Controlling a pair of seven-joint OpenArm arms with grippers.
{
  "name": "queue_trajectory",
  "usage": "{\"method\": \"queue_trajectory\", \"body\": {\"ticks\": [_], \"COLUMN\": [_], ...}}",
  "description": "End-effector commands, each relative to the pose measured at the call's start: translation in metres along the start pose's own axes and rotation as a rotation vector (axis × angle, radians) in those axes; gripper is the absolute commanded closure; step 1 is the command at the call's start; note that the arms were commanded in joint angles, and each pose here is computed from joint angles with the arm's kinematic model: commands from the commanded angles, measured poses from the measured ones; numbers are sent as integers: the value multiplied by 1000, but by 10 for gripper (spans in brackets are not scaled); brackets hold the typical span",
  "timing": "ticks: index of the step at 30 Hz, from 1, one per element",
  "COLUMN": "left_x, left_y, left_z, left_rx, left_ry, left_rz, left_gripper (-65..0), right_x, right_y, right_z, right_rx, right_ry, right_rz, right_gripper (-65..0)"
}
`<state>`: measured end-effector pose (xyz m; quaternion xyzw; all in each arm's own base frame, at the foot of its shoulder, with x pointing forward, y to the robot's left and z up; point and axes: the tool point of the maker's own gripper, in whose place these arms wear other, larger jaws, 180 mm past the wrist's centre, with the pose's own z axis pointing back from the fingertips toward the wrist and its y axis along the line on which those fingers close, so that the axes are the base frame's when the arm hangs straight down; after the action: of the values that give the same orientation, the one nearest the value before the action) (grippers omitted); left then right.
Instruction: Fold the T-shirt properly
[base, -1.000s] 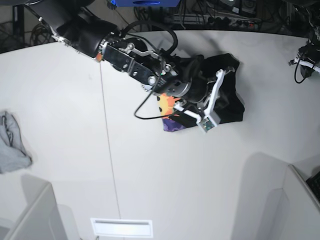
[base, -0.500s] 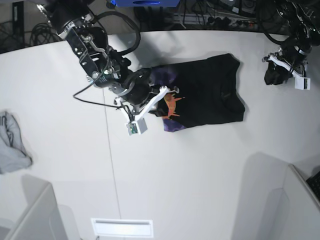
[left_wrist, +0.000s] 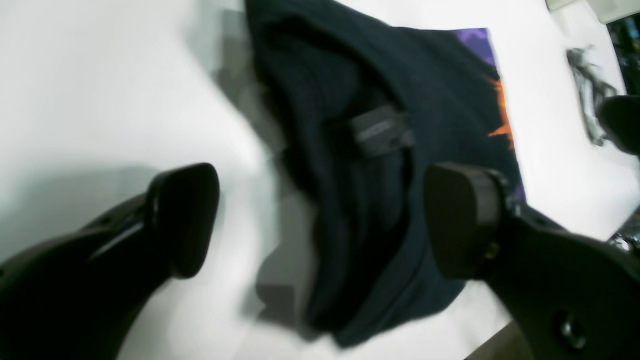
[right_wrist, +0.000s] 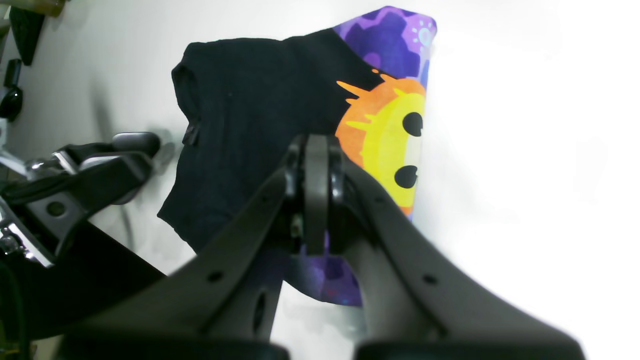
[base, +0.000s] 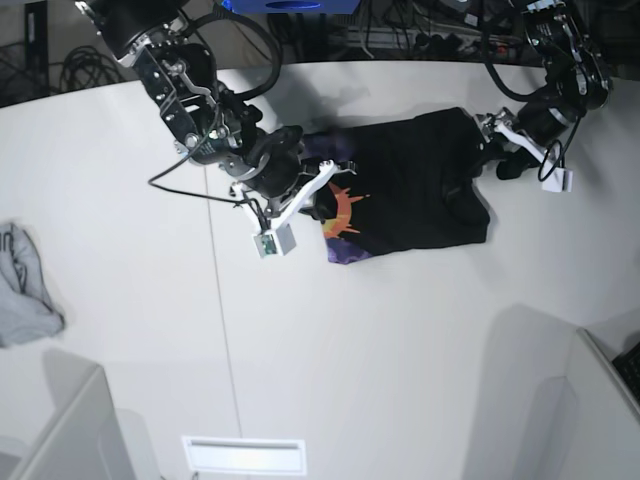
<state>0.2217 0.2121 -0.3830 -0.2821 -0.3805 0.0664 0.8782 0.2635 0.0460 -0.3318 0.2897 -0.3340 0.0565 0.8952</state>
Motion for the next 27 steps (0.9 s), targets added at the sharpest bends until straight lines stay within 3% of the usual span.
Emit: {"method": "queue_trajectory", "body": {"ticks": [1,5,9,11,18,22,27], "left_x": [9,1,-11,-19,-27,-32,-38], "left_y": [-3,-8,-9,-8,4,0,-7], "left_z": [-2,-25,-37,-41,-41,-55,-71], "left_rx": [-6,3,35,53,124,121,103], "left_ry": [-16,28,93,133,204,299,428], "left_rz": [-10,41,3,-26,-97,-208,-393], "left_gripper": [-624,-624,-601,-528,-166,-3,0], "right_x": [9,6,0,-2,0,1,0], "right_y": [6,5,-4,-10,-49,-75,-106], "right_z": [4,4,6,8,19,34,57], "right_rx": [22,18,-2,-15,-112,-175,-261], "right_ry": [-33,-28,-19,-14,-47,-77,-117], "right_rz": [7,-1,1,10,-87,-146,-213], "right_gripper": [0,0,0,0,0,0,0]}}
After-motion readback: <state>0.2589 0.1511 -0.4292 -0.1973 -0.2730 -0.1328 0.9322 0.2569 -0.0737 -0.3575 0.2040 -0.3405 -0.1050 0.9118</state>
